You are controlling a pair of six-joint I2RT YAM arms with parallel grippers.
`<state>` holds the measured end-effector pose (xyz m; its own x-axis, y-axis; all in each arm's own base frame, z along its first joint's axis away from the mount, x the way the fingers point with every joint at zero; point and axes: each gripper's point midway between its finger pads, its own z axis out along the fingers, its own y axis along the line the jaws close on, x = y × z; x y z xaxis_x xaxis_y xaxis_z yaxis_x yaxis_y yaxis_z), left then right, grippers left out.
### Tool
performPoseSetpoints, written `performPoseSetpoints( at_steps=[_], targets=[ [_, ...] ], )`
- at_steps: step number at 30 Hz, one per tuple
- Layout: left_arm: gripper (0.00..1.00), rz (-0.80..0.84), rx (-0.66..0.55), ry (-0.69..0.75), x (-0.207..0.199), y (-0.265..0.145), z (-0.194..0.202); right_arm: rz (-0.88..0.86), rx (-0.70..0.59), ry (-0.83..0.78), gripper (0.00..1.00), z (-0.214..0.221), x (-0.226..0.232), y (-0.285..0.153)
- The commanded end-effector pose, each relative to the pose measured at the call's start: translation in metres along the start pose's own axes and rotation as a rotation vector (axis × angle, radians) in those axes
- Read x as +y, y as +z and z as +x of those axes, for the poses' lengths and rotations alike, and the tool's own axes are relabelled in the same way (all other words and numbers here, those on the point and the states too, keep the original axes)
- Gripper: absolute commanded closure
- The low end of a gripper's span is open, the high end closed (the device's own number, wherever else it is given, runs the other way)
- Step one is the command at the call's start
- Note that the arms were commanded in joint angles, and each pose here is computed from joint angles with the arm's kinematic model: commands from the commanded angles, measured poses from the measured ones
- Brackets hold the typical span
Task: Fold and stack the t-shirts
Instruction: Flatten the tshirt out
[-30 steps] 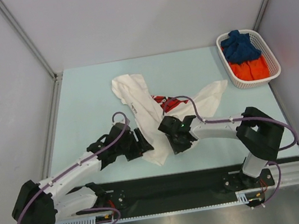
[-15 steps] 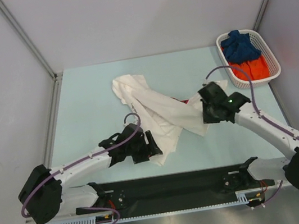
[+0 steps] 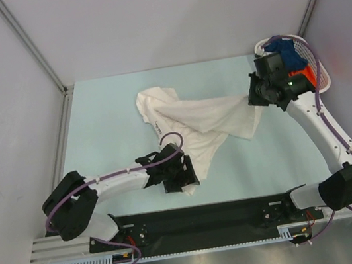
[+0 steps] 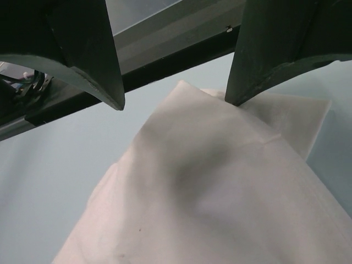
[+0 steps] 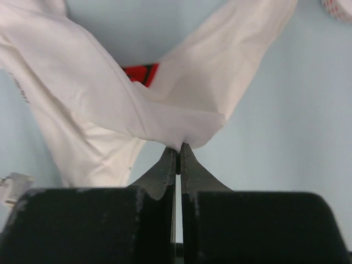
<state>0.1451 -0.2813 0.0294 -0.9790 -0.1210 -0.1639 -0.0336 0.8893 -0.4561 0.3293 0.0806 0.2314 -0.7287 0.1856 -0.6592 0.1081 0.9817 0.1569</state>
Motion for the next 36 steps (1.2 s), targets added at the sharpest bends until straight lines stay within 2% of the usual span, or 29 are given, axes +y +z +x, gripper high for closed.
performPoseSetpoints(
  at_steps=[1, 2, 3, 5, 6, 8, 9, 12, 13, 15, 17, 20, 24, 30, 34, 36],
  targets=[
    [0.21, -0.025, -0.011, -0.008, 0.004, 0.007, 0.0, -0.085, -0.054, -0.009, 1.0, -0.027, 0.018, -0.023],
    [0.23, -0.029, -0.009, -0.007, 0.005, 0.009, 0.0, -0.087, -0.063, -0.005, 1.0, -0.029, 0.018, -0.028],
    [0.31, -0.032, -0.013, -0.005, 0.006, 0.011, -0.001, -0.083, -0.074, -0.006, 1.0, -0.031, 0.017, -0.031],
    [0.41, -0.053, -0.01, 0.007, 0.01, 0.017, -0.001, -0.079, -0.089, -0.006, 1.0, -0.033, 0.015, -0.036],
    [0.56, -0.046, -0.021, 0.011, 0.008, 0.018, -0.004, -0.077, -0.1, -0.011, 1.0, -0.035, 0.014, -0.04],
    [0.71, -0.038, -0.045, 0.036, 0.005, 0.016, -0.011, -0.068, -0.092, -0.018, 1.0, -0.034, 0.011, -0.045],
    [0.98, -0.056, -0.048, 0.046, 0.008, 0.011, -0.011, -0.07, -0.109, -0.021, 1.0, -0.04, 0.012, -0.051],
    [1.0, -0.077, -0.223, 0.112, -0.002, -0.026, -0.046, -0.049, -0.144, -0.034, 1.0, -0.049, 0.006, -0.069],
    [1.0, -0.036, -0.297, 0.119, -0.012, -0.054, -0.057, -0.041, -0.147, -0.038, 1.0, -0.049, 0.004, -0.074],
    [1.0, -0.074, -0.378, 0.13, -0.005, -0.089, -0.068, -0.022, -0.184, -0.036, 1.0, -0.057, -0.001, -0.088],
    [1.0, -0.008, -0.532, 0.137, -0.019, -0.145, -0.088, -0.01, -0.228, -0.031, 1.0, -0.068, -0.005, -0.107],
    [1.0, 0.072, -0.627, 0.15, -0.022, -0.196, -0.091, -0.008, -0.304, -0.007, 1.0, -0.083, -0.008, -0.133],
    [1.0, 0.088, -0.635, 0.139, -0.012, -0.223, -0.081, -0.011, -0.399, 0.032, 1.0, -0.102, -0.011, -0.17],
    [1.0, 0.095, -0.752, 0.117, 0.004, -0.279, -0.084, -0.061, -0.518, 0.103, 1.0, -0.115, -0.015, -0.234],
    [1.0, 0.097, -0.825, 0.149, 0.0, -0.309, -0.093, -0.092, -0.498, 0.131, 1.0, -0.103, -0.014, -0.239],
    [1.0, 0.034, -0.82, 0.157, 0.004, -0.305, -0.098, -0.084, -0.484, 0.134, 1.0, -0.101, -0.014, -0.229]
  ],
)
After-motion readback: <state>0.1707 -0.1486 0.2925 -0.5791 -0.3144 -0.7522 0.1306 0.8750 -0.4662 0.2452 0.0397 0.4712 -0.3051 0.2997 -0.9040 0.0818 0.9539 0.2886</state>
